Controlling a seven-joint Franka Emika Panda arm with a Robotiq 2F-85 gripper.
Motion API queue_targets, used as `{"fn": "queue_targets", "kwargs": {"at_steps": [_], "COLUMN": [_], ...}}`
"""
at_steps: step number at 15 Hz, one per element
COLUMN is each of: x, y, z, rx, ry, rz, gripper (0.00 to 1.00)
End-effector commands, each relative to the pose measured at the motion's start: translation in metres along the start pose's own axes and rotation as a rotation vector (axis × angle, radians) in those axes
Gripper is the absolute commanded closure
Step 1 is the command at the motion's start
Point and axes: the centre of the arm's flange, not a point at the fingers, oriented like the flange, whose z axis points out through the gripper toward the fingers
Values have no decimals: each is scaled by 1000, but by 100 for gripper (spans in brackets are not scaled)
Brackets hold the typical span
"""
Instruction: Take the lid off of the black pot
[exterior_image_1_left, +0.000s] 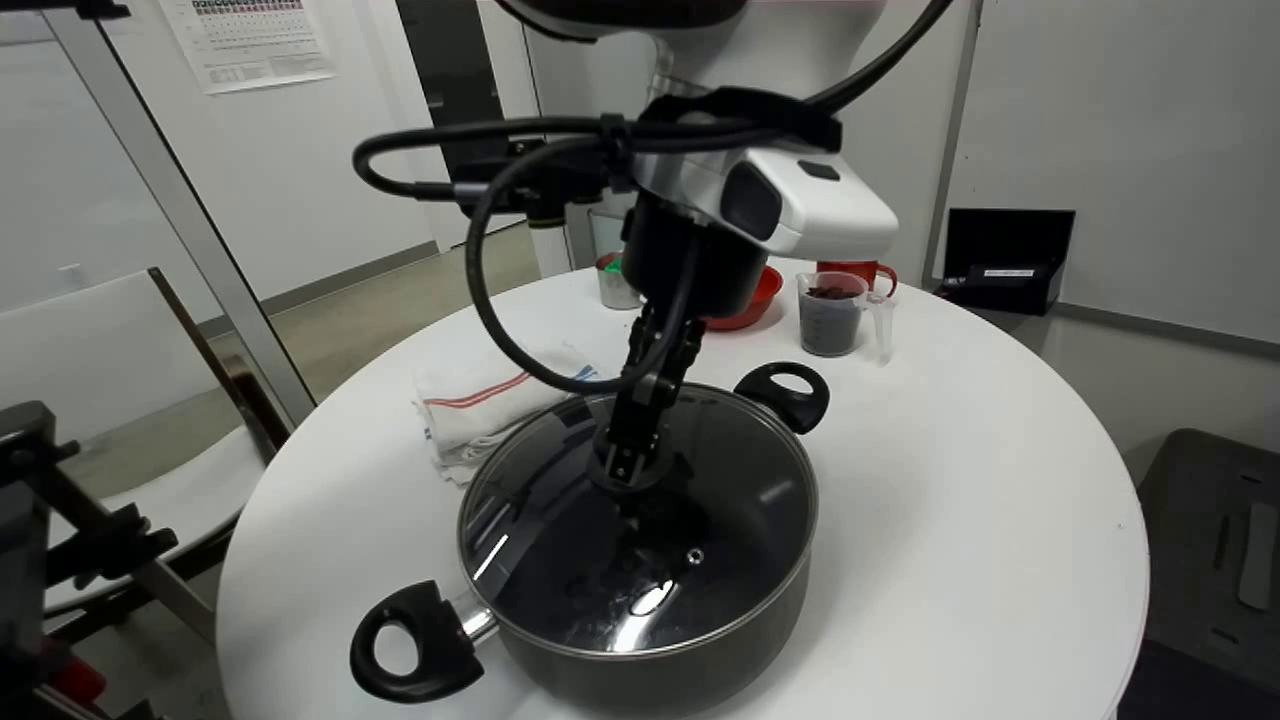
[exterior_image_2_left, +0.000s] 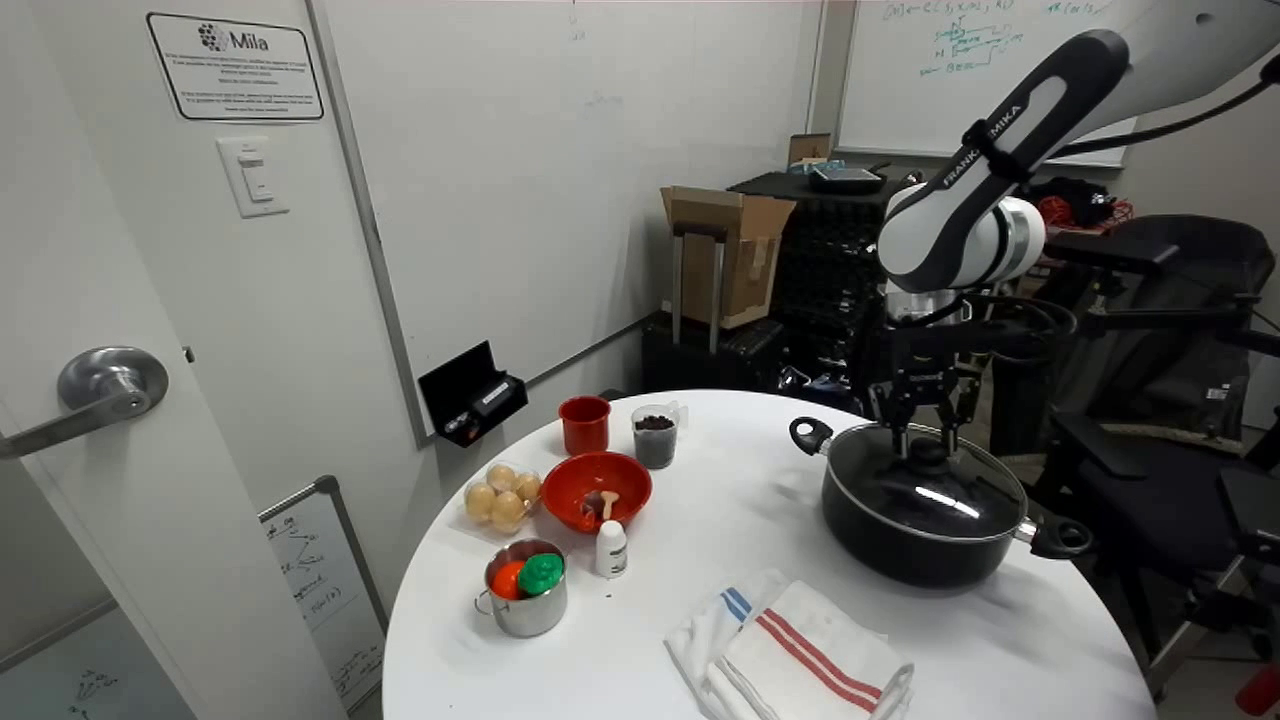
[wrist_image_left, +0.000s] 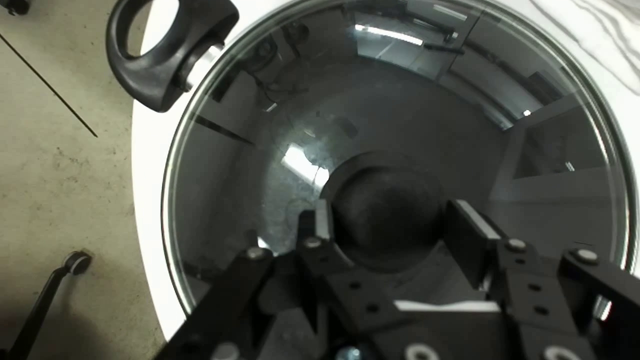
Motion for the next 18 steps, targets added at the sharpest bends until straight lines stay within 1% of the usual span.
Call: {"fn": "queue_targets", "kwargs": {"at_steps": [1,3,7,13,16,18], "x": [1,0,-8,-39,-59,-73], "y": [-2,-1,3,12,7,-7], "z": [-8,-9,-18,-49,-69,-79], "rx": [23,26,35,57,60,42], "ry": [-18,-16,-4,56,67,56], "rz": [3,4,-6,-49,-107,-173], "gripper": [69,75,75,75,75,75]}}
